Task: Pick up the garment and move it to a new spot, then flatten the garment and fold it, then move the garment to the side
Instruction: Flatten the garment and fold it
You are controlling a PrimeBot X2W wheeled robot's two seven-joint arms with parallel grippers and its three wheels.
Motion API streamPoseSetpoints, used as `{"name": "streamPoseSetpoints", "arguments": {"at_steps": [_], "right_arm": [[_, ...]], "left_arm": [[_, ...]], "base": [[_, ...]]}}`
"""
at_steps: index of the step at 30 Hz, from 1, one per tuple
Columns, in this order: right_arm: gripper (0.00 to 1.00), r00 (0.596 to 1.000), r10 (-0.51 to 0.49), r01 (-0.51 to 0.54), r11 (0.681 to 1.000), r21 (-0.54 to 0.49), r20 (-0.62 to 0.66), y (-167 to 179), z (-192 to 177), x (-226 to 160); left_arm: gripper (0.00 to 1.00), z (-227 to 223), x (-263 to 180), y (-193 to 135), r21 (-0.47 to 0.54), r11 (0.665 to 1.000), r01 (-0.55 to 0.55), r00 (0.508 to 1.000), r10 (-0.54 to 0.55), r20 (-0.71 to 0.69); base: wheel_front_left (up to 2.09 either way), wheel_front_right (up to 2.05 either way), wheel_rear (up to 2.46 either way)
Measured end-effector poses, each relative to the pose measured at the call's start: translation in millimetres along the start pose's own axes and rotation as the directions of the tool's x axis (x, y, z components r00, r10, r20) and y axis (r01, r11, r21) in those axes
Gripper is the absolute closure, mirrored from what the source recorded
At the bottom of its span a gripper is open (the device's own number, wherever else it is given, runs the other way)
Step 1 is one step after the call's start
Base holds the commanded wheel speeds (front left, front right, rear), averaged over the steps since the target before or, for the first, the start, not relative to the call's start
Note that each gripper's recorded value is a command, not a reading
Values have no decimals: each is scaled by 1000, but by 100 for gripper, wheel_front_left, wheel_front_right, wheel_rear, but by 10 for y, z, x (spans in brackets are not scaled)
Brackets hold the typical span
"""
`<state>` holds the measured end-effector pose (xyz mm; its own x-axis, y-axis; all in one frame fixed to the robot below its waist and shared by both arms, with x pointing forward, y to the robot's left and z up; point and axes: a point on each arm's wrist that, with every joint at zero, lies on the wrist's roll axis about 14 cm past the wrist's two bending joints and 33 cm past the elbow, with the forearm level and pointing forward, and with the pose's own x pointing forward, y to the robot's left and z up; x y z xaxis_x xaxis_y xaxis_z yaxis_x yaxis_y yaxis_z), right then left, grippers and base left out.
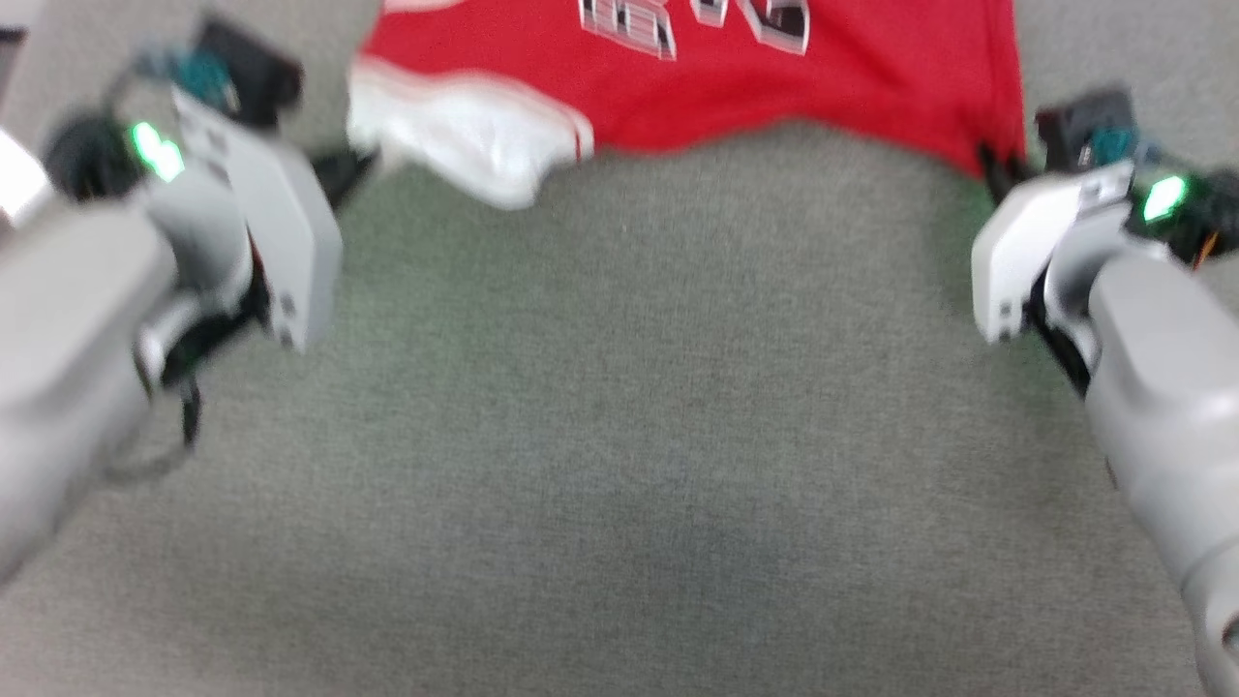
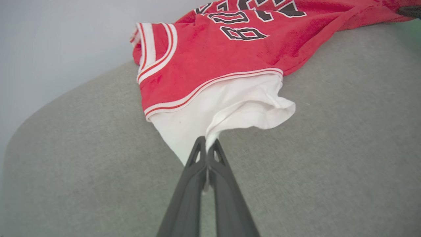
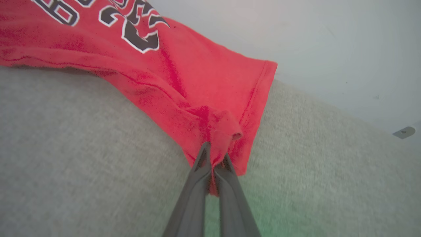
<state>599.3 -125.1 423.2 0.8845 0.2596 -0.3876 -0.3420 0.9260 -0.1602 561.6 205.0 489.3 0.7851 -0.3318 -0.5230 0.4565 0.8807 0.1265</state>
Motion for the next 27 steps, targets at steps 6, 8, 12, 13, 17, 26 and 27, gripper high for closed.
{"name": "streamPoseSetpoints", "arguments": {"at_steps": [6,8,12,13,17,26,27], "right_arm": [[100,997,24,-21,999,38,-71,-26,-263,-449],[100,994,35,-29,998,59,-105,-76,-378,-632],[100,980,85,-62,990,130,-182,-98,-610,-1022],[100,975,99,-72,987,143,-199,-87,-659,-1116],[100,952,142,-93,978,187,-270,-92,-816,-1483],[100,879,245,-136,951,277,-409,139,-1083,-2113],[100,866,254,-138,949,284,-431,160,-1117,-2180]], "left_arm": [[100,-358,-485,-430,-64,997,34,997,-38,-67],[100,-467,-665,-558,-95,995,34,995,-43,-87],[100,-665,-1012,-736,-130,991,18,992,-34,-121],[100,-710,-1088,-777,-139,990,16,991,-34,-130],[100,-883,-1369,-964,-193,981,8,984,-42,-172],[100,-1282,-1806,-1226,-296,954,-49,952,-45,-303],[100,-1322,-1844,-1240,-305,950,-61,947,-42,-318]], "base": [[0,0,0],[0,0,0],[0,0,0],[0,0,0],[0,0,0],[0,0,0],[0,0,0]]}}
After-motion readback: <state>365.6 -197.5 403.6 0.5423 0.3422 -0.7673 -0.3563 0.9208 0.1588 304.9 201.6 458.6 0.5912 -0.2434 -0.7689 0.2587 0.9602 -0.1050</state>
